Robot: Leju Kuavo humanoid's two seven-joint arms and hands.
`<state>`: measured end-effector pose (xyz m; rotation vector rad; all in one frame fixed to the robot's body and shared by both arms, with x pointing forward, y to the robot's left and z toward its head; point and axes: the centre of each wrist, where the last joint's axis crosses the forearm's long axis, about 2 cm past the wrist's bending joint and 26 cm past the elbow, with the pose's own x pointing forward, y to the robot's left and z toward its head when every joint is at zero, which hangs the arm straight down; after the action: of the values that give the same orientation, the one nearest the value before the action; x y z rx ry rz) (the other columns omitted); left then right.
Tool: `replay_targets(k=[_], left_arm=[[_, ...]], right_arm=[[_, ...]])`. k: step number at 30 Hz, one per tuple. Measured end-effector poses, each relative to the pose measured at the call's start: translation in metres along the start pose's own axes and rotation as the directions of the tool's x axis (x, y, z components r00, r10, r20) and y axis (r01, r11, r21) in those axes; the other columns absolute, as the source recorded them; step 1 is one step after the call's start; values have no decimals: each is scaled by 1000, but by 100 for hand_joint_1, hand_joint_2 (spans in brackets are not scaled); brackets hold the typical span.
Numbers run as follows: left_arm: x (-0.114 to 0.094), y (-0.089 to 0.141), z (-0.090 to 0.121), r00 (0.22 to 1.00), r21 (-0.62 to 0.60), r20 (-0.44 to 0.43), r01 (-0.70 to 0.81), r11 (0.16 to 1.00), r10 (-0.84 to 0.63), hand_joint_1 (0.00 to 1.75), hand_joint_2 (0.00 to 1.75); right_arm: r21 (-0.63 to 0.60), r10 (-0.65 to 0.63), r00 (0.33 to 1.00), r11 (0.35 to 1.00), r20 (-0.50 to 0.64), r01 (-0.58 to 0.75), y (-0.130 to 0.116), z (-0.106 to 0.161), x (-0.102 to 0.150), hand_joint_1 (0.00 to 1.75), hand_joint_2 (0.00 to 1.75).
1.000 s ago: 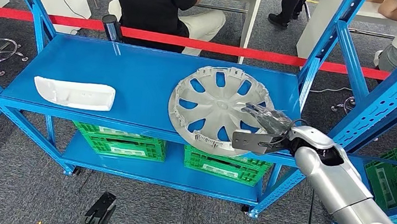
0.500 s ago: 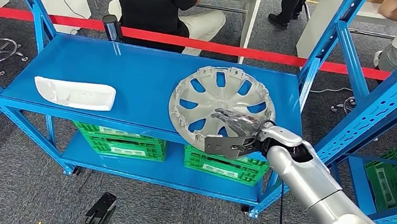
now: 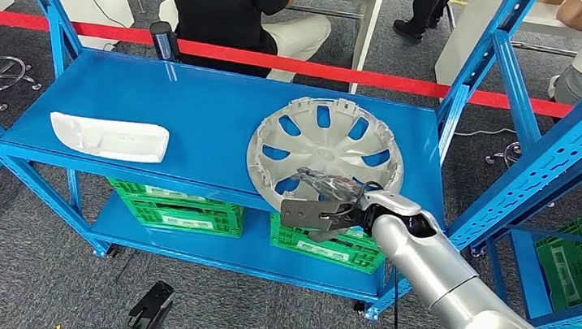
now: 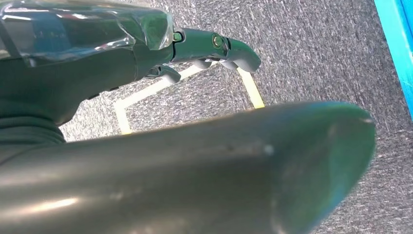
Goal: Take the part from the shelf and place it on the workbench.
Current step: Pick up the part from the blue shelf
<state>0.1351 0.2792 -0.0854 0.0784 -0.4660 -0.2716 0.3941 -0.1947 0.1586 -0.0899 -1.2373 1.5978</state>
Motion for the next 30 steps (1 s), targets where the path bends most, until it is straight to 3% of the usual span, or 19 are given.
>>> replay_targets(k=[12, 30], left_arm=[[-4, 5, 0, 1000, 18, -15, -13, 1000, 14, 0, 0], [-5, 7, 0, 1000, 22, -19, -14, 1000, 15, 0, 0]], right_arm=[[152, -43, 995, 987, -94, 57, 12, -8, -12, 0, 175], [185, -20, 991, 982, -136, 45, 12, -12, -13, 0, 175]])
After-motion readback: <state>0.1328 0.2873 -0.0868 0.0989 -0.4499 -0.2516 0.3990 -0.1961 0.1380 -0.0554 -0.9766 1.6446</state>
